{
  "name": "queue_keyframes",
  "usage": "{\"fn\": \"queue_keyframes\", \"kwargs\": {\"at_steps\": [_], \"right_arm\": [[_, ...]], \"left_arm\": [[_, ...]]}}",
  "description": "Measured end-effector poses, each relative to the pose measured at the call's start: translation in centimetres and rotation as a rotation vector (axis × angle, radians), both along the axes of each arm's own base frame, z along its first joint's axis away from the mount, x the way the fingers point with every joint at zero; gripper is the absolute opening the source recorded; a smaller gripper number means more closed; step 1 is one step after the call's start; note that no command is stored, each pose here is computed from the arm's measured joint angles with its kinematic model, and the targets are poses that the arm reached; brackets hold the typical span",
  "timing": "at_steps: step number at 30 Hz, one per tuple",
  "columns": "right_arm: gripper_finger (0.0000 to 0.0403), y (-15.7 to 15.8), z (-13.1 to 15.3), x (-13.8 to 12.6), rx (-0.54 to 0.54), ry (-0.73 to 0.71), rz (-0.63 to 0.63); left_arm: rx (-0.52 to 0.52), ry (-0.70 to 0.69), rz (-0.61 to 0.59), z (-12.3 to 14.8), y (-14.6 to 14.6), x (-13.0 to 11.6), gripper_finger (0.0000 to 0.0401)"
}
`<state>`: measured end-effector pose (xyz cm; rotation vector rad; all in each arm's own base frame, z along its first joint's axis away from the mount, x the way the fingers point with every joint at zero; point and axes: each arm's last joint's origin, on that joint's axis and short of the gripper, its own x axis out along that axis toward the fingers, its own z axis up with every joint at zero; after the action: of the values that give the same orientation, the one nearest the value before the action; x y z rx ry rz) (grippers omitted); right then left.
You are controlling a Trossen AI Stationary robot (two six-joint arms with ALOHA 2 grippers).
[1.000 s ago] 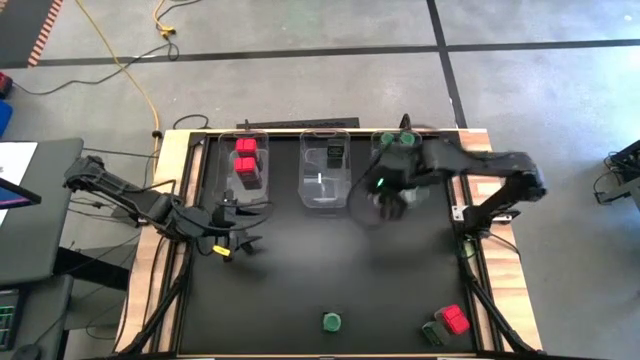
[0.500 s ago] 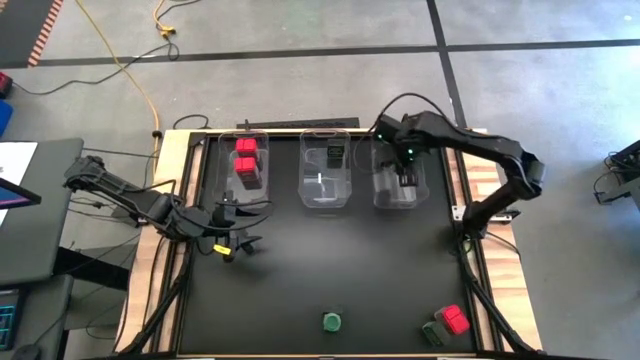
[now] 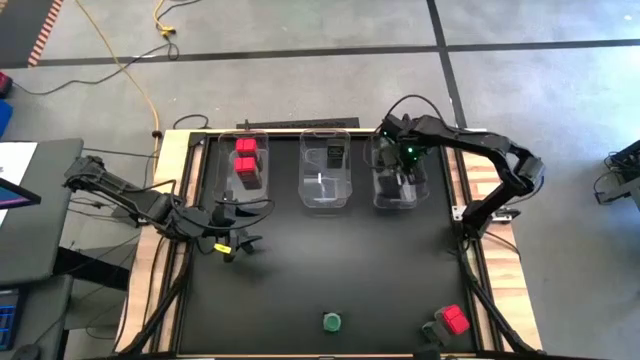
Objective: Sort spices by type
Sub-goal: Put the green seasoning bottle into the right transparent bin
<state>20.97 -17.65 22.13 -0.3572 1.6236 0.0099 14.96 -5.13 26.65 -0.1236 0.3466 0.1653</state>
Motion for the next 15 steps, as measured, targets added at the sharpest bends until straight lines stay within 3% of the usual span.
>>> {"fn": "queue_keyframes", "kwargs": {"at_steps": [7,15], "right_arm": [[0.0218,0.2,-2.2,-0.7,0.011,0.027,0.065],[0.0218,0.1,-3.0,-0.7,0.010,-0.018,0.052]], "left_arm": [[-0.020,-0.003,0.010,0.0,0.0,0.0,0.0304],[-0.021,-0.005,0.018,0.0,0.0,0.0,0.0304]]}}
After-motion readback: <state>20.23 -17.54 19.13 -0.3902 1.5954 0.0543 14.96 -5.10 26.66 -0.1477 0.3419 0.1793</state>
